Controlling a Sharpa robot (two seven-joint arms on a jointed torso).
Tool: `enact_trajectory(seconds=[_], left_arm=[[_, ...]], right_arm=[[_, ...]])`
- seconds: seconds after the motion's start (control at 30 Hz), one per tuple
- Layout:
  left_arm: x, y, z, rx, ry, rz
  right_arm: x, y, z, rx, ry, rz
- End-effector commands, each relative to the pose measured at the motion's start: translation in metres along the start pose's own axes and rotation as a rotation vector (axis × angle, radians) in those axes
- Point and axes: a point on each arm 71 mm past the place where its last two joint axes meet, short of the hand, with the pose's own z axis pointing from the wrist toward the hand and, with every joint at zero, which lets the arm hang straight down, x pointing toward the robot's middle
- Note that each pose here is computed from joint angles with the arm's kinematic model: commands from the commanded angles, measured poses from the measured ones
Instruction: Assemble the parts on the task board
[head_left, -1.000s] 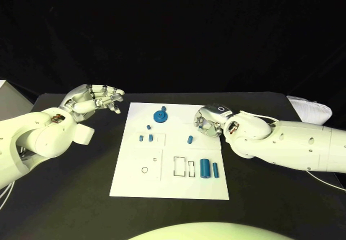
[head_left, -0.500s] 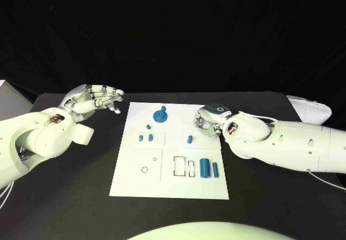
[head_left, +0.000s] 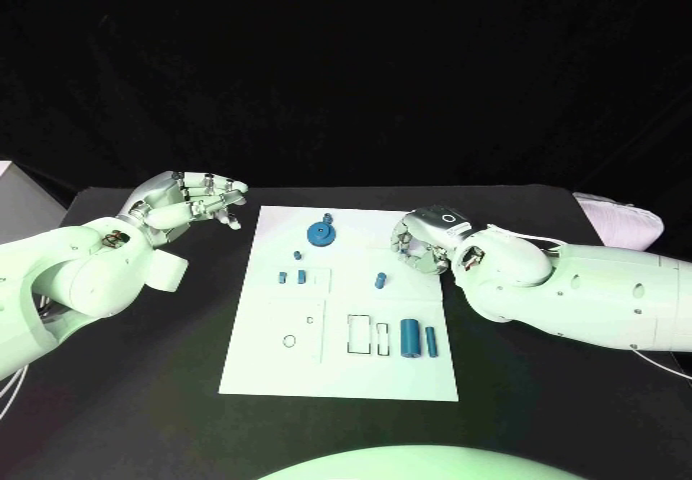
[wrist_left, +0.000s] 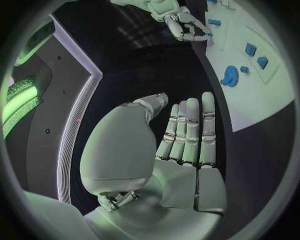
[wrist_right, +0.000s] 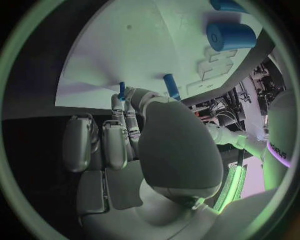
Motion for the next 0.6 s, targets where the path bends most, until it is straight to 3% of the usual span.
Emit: enact_trajectory(seconds=[0.03,0.37,0.6], left_arm=[[0.0,-0.0004,0.0003,0.006,0.002,0.001],[-0.0003,0.0,0.0008,0.005,0.0,0.001],[0.0004,0.0002,0.0014,0.004,0.002,0.001]], right_arm=[[-0.008,0.0,-0.001,0.0,-0.027,-0.004],[-0.021,0.003,-0.003,-0.013,-0.03,0.006],[-0.025,0.028,-0.007,-0.077,-0.036,0.054]])
